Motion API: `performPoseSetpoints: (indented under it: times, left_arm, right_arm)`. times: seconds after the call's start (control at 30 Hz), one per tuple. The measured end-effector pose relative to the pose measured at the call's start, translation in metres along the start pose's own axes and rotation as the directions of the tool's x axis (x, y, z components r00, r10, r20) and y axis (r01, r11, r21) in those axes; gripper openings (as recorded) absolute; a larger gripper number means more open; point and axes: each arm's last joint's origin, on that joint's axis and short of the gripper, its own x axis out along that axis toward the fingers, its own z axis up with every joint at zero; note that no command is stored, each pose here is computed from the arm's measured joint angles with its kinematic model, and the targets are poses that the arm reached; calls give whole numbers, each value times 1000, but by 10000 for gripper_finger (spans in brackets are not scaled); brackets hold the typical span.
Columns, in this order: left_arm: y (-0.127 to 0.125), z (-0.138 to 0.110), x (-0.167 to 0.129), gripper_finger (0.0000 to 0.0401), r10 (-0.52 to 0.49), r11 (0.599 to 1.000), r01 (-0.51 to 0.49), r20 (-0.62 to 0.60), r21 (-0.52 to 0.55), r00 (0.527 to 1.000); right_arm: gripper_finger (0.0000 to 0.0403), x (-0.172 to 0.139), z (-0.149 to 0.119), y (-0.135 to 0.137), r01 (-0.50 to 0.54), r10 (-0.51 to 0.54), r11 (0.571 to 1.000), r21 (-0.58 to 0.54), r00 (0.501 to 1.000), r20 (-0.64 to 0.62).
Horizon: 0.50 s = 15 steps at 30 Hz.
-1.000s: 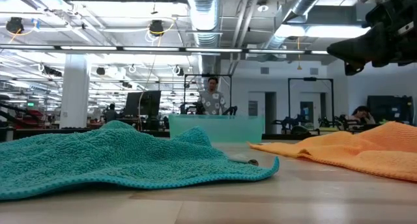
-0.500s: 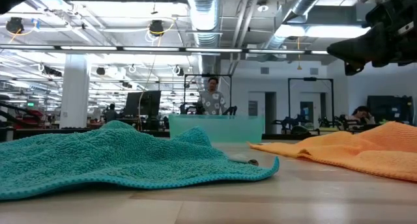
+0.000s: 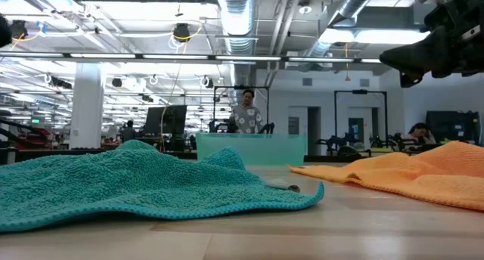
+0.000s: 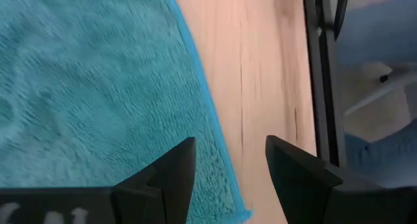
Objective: Roll microfiber towels into tight, uniform cylinder then place into a basket
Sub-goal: Fold the blue microfiber cloth
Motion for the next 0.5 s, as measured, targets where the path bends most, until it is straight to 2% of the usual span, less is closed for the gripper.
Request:
performPoseSetpoints:
  times: [0.2,0.5]
  left_arm:
    - [-1,-7,14,178,-7,999,4,-68,-35,998]
    - [5,-14,20,178,77,993,-86,-112,-82,991]
  right_arm:
    - [71,0,0,0,0,0,1000,0,1000,0]
    - [71,0,0,0,0,0,1000,0,1000,0]
